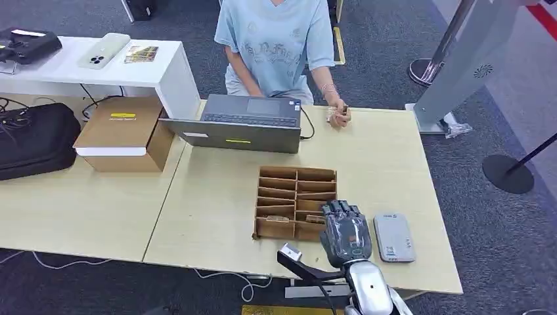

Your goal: Pass the card to the sensor for recognition and then transmit it.

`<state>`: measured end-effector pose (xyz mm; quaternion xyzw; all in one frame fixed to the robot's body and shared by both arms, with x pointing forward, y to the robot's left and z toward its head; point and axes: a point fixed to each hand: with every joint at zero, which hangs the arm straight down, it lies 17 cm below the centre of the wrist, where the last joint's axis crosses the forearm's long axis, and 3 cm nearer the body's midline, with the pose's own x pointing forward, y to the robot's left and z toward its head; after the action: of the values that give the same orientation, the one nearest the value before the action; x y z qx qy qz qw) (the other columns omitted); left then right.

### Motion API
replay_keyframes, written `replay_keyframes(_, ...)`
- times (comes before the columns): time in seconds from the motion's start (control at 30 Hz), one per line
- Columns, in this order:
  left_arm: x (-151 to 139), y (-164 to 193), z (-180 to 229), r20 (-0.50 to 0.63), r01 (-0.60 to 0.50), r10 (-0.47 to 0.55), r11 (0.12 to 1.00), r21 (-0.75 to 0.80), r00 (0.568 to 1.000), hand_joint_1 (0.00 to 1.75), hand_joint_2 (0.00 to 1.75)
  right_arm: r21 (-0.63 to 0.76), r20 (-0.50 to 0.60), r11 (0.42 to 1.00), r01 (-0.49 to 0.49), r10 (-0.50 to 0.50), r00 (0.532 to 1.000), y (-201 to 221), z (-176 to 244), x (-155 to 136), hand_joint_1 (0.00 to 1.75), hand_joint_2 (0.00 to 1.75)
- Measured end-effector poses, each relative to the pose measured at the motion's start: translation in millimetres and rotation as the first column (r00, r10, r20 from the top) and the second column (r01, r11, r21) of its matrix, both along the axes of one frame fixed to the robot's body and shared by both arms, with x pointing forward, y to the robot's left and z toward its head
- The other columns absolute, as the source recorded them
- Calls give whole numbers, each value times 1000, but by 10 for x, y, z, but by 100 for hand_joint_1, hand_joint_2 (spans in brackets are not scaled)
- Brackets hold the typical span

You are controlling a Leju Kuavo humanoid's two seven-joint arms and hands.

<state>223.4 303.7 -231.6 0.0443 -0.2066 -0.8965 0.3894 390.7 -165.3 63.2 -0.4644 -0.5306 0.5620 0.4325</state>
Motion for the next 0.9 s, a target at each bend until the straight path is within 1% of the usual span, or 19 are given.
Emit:
replay_keyframes(0.03, 6, -6, 2, 3, -14, 14, 1000, -8, 1000, 0, 0, 0, 0, 1000, 2, -2, 1000, -4, 1, 0, 38, 175)
replay_keyframes(0.07, 3, -11, 2, 3, -23, 23, 1000, -14, 1000, 0, 0, 0, 1, 1000, 3, -3, 1000, -6, 5, -1, 33, 175)
replay_keyframes(0.13, -4, -24, 0, 5, -47, 47, 998, -29, 999, 0, 0, 0, 0, 1000, 3, -3, 1000, -6, 8, -3, 35, 175)
replay_keyframes(0.2, -11, -36, -2, 8, -65, 65, 997, -42, 998, 0, 0, 1, -2, 1000, 6, -6, 1000, -13, -2, -17, 42, 175)
replay_keyframes(0.3, -18, -37, -4, 7, -84, 84, 995, -50, 996, 0, 0, 2, -2, 1000, 6, -6, 1000, -14, -2, -28, 40, 175)
replay_keyframes(0.37, -10, -43, -1, 8, -98, 99, 994, -57, 995, 0, 0, 1, -2, 1000, 6, -6, 1000, -15, -3, -29, 40, 175)
replay_keyframes(0.4, -8, -47, 0, 9, -109, 110, 992, -62, 994, 0, 0, 1, -2, 1000, 5, -5, 1000, -14, -4, -30, 44, 175)
replay_keyframes(0.47, -16, -49, -2, 9, -124, 125, 990, -70, 992, 0, 0, 2, -2, 1000, 6, -6, 1000, -17, -6, -31, 42, 175)
replay_keyframes(0.5, -22, -51, -4, 9, -131, 132, 989, -74, 991, 0, 0, 2, -2, 1000, 6, -6, 1000, -19, -6, -33, 49, 175)
replay_keyframes(0.63, -34, -51, -8, 9, -161, 162, 983, -88, 987, 0, 0, 2, -4, 1000, 4, -4, 1000, -14, -12, -38, 51, 175)
replay_keyframes(0.67, -34, -53, -7, 8, -171, 172, 981, -93, 985, 0, 0, 2, -4, 1000, 3, -3, 1000, -13, -13, -39, 47, 175)
replay_keyframes(0.7, -36, -52, -8, 7, -178, 180, 979, -96, 984, 0, 0, 2, -4, 1000, 2, -2, 1000, -12, -12, -39, 49, 175)
replay_keyframes(0.77, -45, -55, -11, 5, -197, 199, 975, -104, 980, 0, 0, 3, -2, 1000, -2, 2, 1000, -6, -12, -40, 47, 175)
replay_keyframes(0.9, -44, -61, -9, 7, -232, 234, 965, -121, 972, 0, 0, 1, -5, 1000, -1, 1, 1000, -8, -25, -39, 51, 175)
